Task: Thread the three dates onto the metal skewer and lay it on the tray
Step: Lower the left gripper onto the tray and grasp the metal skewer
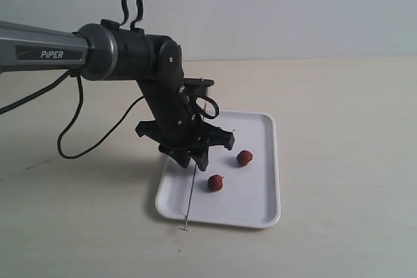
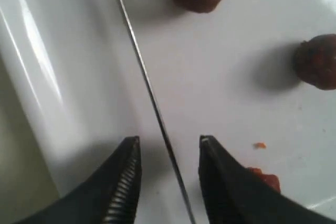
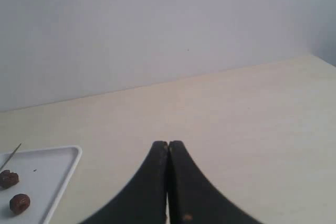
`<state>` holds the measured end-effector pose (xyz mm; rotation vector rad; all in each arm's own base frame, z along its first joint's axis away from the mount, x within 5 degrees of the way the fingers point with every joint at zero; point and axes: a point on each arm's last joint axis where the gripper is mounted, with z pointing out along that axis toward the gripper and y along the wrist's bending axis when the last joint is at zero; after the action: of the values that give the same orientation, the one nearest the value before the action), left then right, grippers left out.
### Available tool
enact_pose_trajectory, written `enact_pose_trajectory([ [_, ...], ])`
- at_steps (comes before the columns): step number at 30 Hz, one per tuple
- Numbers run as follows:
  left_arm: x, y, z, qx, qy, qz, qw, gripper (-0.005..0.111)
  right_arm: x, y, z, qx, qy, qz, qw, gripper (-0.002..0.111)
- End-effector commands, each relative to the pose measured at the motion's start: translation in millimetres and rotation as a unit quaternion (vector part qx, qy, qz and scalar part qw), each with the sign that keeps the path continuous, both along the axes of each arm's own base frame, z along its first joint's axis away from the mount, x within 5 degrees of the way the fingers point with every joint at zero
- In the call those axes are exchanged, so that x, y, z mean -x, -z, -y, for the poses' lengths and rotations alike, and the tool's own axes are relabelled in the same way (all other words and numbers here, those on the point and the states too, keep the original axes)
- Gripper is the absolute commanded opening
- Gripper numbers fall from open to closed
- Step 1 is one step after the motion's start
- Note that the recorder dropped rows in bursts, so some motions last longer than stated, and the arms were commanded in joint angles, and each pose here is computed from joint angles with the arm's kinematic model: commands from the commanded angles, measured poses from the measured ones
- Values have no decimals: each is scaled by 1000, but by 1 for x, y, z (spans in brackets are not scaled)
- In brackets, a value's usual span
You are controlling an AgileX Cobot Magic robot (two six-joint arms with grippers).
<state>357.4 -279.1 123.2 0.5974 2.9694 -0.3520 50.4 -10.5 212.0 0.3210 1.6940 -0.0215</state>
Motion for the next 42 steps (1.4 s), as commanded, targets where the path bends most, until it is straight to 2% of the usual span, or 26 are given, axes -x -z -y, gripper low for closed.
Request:
enact_pose_trajectory([
  [1,-1,2,2,1,-14,0,1000,38,0,1,1,7,4,2,1000,0],
  [8,0,6,1,-4,-20,-10,1000,38,0,1,1,7,4,2,1000,0],
  [16,1,23,0,-19,-21,-27,999,37,0,1,1,7,4,2,1000,0],
  [22,0,24,-1,-19,-22,-28,999,27,0,1,1,7,4,2,1000,0],
  [29,0,24,-1,-19,-23,-28,999,1,0,1,1,7,4,2,1000,0],
  [35,0,23,-2,-18,-33,-30,999,0,0,1,1,7,4,2,1000,0],
  [42,-13,-6,-15,8,-71,-5,997,0,0,1,1,7,4,2,1000,0],
])
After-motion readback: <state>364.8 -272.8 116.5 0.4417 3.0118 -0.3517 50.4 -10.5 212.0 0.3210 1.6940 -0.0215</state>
